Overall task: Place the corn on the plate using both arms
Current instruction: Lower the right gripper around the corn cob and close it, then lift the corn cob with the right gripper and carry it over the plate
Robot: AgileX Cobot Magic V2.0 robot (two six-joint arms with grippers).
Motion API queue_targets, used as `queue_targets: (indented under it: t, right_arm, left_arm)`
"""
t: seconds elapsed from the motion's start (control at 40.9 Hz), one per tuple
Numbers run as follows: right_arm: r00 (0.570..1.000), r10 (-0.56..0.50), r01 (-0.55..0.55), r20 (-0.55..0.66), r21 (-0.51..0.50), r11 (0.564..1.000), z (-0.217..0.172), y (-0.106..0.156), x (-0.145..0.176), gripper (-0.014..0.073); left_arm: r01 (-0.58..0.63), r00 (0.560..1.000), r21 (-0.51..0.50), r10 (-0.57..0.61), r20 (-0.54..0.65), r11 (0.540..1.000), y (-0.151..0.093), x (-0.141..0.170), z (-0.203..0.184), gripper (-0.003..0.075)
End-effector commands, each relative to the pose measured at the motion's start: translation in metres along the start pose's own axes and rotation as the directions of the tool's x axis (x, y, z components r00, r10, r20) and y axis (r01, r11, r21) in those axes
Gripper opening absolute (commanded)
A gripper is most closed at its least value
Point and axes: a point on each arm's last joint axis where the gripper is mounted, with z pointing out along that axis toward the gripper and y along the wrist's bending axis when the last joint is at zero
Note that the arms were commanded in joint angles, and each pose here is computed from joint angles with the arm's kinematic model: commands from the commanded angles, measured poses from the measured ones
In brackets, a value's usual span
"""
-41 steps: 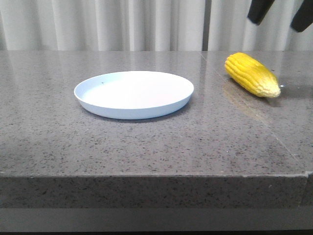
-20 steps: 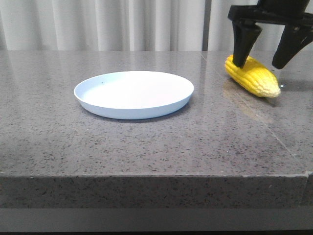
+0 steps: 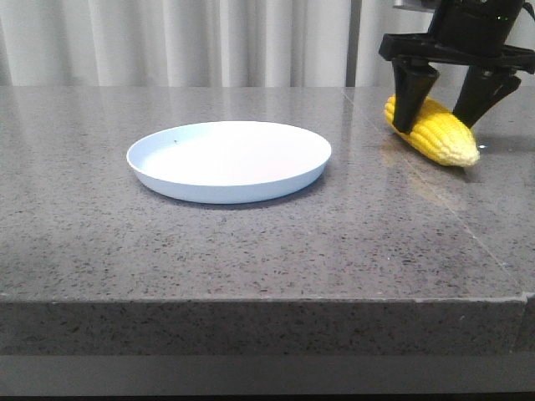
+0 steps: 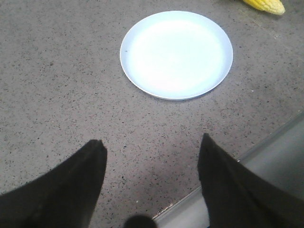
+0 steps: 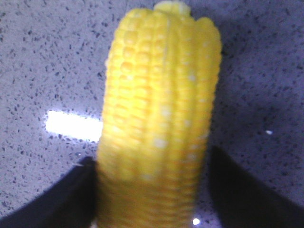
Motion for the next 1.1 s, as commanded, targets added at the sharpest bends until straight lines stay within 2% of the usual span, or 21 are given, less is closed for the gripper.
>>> queue_targets:
  t: [0.0,0.073,0.269,0.416,0.538,0.759,1.077]
  right_arm:
    - [0.996,-0.008,0.010,0.090,-0.014,1.000,-0.029,0.005,-0.007,0.0261]
    - [0.996,-0.008,0.010,0.090,-0.014,1.000,-0.029,0.005,-0.007,0.0211]
    - [0.995,-0.011,0.012,0.101,-0.015,1.000,-0.037,0.006,-0.006,0.0213]
    - [0.990,-0.015,0.019,0.141,-0.025,1.000,-0.059,0.010,-0.003,0.0213]
    - [0.979,-0.055,0.064,0.199,-0.038,0.997,-0.085,0.023,0.002,0.0213]
    - [0.932,-0.188,0.219,0.309,-0.069,0.973,-0.133,0.069,0.021,0.0213]
    - [0.861,-0.385,0.453,0.332,-0.156,0.878,-0.168,0.152,0.043,0.0213]
  left_arm:
    - [0.006,0.996,0.004,-0.007,0.084,1.000,0.000,-0.011,-0.006,0.0421]
    - [0.006,0.996,0.004,-0.007,0.084,1.000,0.000,-0.011,-0.006,0.0421]
    - [0.006,0.996,0.004,-0.007,0.084,1.000,0.000,-0.011,-0.006,0.0421]
    - [0.006,0.996,0.004,-0.007,0.084,1.000,0.000,-0.011,-0.006,0.0421]
    - [0.006,0.996,0.004,-0.007,0.084,1.000,0.000,-0.011,-0.006,0.0421]
    - [0.006,0.996,0.004,-0.007,0.084,1.000,0.000,-0.011,-0.006,0.0421]
    - [0.006,0.996,0.004,-0.007,0.084,1.000,0.000,-0.011,-0.006,0.0421]
